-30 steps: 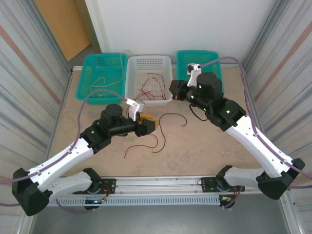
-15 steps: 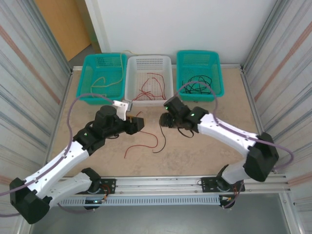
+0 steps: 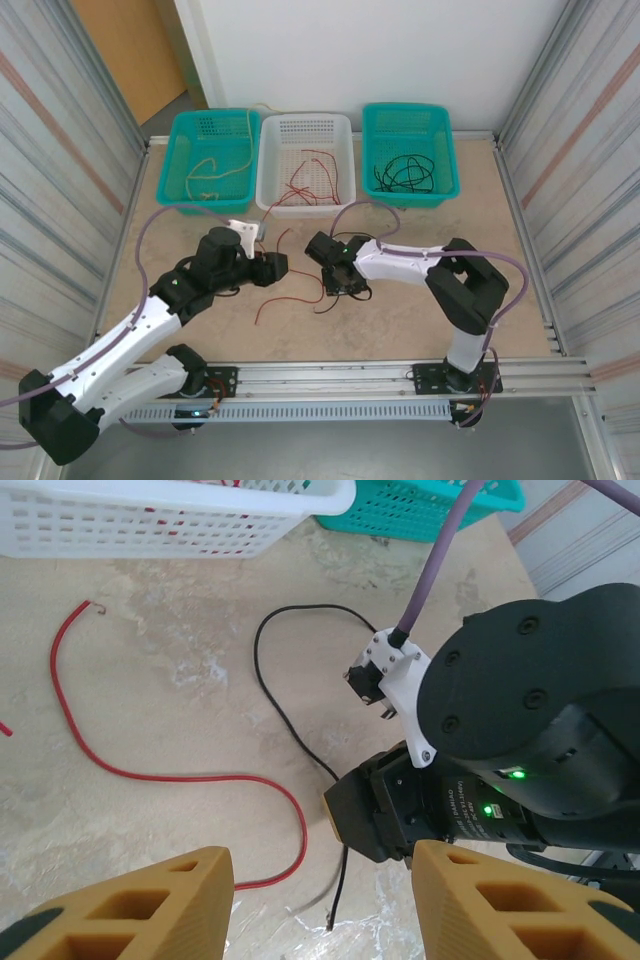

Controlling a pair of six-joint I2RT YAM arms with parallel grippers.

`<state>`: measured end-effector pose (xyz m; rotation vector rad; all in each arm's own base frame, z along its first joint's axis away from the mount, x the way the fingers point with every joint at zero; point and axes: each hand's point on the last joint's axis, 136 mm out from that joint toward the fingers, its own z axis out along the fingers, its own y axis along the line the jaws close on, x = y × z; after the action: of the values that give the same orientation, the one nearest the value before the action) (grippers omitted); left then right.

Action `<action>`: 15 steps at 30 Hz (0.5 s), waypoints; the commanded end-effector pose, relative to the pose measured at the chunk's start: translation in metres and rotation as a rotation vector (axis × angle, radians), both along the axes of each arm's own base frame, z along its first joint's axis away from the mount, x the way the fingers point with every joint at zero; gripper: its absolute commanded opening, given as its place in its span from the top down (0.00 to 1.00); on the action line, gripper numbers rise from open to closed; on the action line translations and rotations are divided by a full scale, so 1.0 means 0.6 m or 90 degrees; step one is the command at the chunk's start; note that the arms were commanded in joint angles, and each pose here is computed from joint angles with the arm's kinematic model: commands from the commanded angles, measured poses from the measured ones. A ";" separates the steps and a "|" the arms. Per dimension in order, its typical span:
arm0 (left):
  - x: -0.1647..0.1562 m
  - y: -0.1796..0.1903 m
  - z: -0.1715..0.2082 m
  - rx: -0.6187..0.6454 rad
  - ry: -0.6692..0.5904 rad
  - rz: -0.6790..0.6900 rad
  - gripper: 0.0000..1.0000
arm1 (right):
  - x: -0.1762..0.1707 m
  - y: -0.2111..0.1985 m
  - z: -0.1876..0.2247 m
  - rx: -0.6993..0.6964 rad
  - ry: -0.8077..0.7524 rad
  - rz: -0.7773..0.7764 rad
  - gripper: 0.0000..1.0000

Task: Untangle the cables

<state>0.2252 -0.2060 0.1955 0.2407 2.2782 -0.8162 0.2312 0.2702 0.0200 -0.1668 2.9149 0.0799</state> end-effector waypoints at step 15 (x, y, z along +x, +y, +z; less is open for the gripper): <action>-0.022 0.079 -0.080 0.144 0.085 0.088 0.48 | 0.052 0.004 0.162 0.057 -0.148 0.040 1.00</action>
<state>0.2154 -0.1782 0.1676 0.1867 2.4073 -0.6451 0.2491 0.2761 0.0496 -0.2287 2.8286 0.1072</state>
